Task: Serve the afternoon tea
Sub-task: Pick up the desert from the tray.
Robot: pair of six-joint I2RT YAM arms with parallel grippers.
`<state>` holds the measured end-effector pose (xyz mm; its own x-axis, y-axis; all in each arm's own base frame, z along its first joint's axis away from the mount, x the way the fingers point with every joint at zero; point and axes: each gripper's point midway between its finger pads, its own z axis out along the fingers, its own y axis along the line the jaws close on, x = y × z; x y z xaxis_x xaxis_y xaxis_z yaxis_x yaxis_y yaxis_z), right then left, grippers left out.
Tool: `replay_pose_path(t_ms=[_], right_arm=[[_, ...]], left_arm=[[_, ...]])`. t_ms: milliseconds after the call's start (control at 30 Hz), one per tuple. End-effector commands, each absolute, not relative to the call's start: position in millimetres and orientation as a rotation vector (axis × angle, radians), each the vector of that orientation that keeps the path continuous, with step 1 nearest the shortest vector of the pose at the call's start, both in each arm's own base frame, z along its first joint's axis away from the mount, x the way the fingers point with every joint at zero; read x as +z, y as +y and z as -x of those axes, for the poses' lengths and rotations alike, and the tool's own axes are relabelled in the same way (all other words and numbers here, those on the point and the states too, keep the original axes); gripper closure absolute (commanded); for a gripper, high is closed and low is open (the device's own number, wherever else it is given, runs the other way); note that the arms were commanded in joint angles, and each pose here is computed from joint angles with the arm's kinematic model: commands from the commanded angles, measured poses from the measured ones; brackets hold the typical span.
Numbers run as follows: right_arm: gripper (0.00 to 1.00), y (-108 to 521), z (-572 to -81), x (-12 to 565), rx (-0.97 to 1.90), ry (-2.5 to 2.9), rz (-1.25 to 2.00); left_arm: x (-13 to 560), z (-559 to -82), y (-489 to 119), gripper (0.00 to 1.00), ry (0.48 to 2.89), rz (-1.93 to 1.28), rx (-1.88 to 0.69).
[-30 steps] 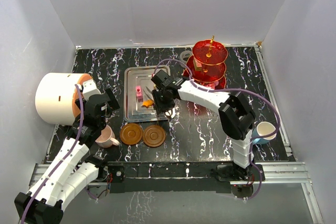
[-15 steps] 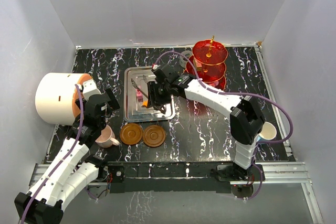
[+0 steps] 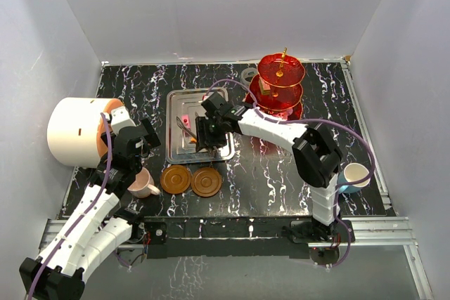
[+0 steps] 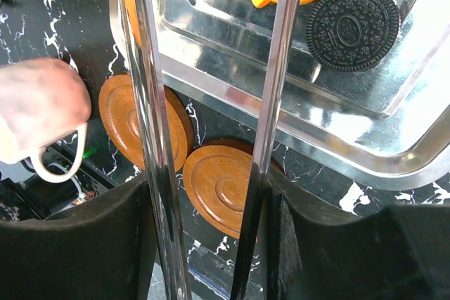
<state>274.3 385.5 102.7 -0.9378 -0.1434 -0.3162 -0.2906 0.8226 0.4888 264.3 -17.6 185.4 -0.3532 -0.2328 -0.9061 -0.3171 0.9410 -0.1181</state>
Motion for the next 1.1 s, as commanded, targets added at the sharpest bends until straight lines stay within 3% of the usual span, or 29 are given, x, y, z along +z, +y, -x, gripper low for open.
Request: replay_pose_path(t_ms=[0, 233, 467, 767, 1067], right_arm=[[0.53, 396.5, -278.5, 105.0, 0.831, 2.704, 0.352], [0.57, 398.0, -275.9, 97.5, 0.79, 2.725, 0.397], [0.73, 399.9, -276.8, 116.5, 0.813, 2.675, 0.414], [0.76, 370.3, -269.9, 170.4, 0.837, 2.571, 0.349], [0.76, 281.2, -246.9, 222.6, 0.836, 2.51, 0.14]], left_arm=[[193.4, -265.6, -16.5, 0.01, 1.928, 0.397, 0.095], [193.2, -265.8, -16.5, 0.01, 1.93, 0.395, 0.097], [192.7, -265.4, -16.1, 0.01, 1.932, 0.394, 0.101], [193.2, -266.3, -17.8, 0.01, 1.93, 0.392, 0.09], [193.6, -266.6, -18.8, 0.01, 1.929, 0.389, 0.082]])
